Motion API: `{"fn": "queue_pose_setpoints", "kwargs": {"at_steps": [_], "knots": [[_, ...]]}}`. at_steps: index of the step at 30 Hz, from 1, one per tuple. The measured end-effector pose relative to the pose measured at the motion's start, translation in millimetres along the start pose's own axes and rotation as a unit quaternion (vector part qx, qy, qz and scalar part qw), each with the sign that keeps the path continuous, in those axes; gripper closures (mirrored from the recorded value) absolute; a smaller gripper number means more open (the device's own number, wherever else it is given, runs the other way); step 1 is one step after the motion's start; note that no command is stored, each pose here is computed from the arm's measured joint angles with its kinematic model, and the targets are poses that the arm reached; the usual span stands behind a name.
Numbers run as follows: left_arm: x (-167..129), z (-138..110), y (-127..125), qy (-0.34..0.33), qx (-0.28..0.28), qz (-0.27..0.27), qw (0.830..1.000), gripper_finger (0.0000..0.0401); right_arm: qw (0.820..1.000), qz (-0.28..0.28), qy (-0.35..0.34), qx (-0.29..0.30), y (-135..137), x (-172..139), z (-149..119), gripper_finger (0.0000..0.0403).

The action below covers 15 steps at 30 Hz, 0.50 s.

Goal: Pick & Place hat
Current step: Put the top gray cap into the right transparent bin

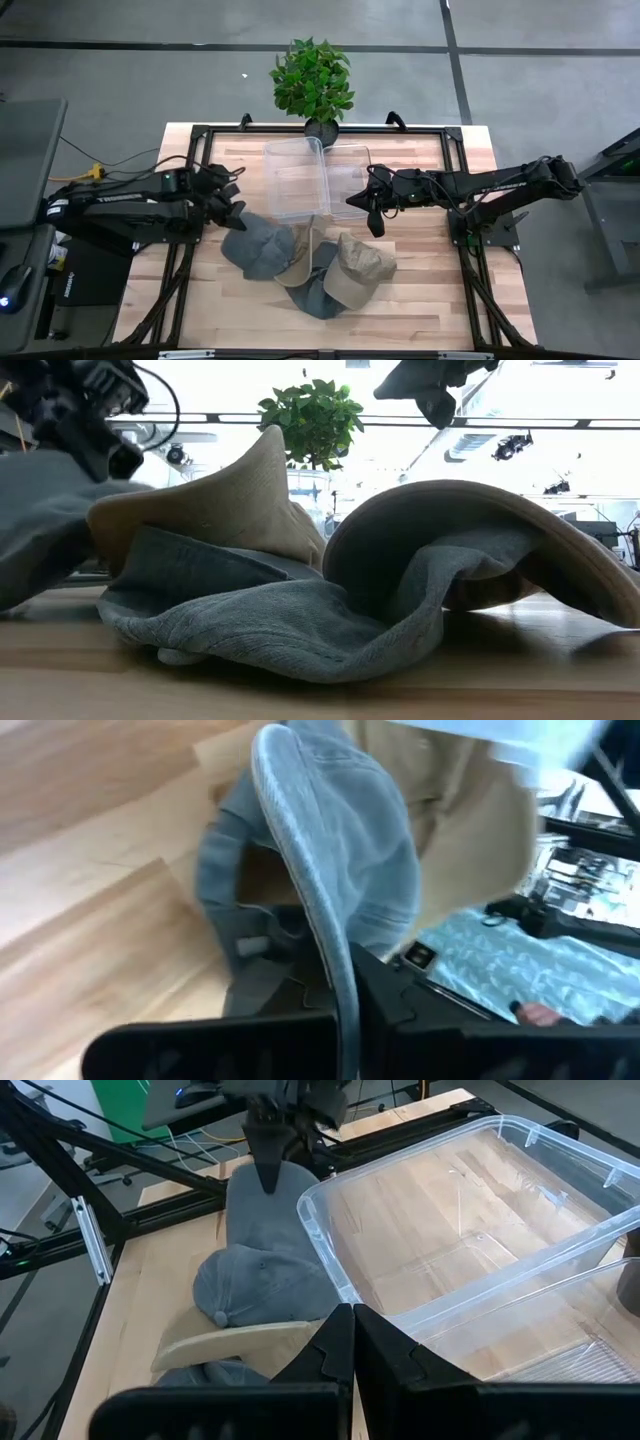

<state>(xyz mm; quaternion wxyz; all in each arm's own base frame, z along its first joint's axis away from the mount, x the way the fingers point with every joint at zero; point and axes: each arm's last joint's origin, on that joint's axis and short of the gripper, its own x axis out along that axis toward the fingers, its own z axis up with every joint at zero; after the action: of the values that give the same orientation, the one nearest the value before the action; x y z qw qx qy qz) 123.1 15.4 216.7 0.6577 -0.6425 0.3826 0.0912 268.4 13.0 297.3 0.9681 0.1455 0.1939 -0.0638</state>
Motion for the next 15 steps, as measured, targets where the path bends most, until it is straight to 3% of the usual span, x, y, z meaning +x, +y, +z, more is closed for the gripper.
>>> {"fn": "queue_pose_setpoints", "kwargs": {"at_steps": [15], "knots": [[-42.4, -13.3, -40.8, -0.008, 0.024, -0.046, 0.999, 0.0401, 1.000, 0.015, 0.005, -0.017, 0.9, 0.0, -0.4, 0.0402]]}}
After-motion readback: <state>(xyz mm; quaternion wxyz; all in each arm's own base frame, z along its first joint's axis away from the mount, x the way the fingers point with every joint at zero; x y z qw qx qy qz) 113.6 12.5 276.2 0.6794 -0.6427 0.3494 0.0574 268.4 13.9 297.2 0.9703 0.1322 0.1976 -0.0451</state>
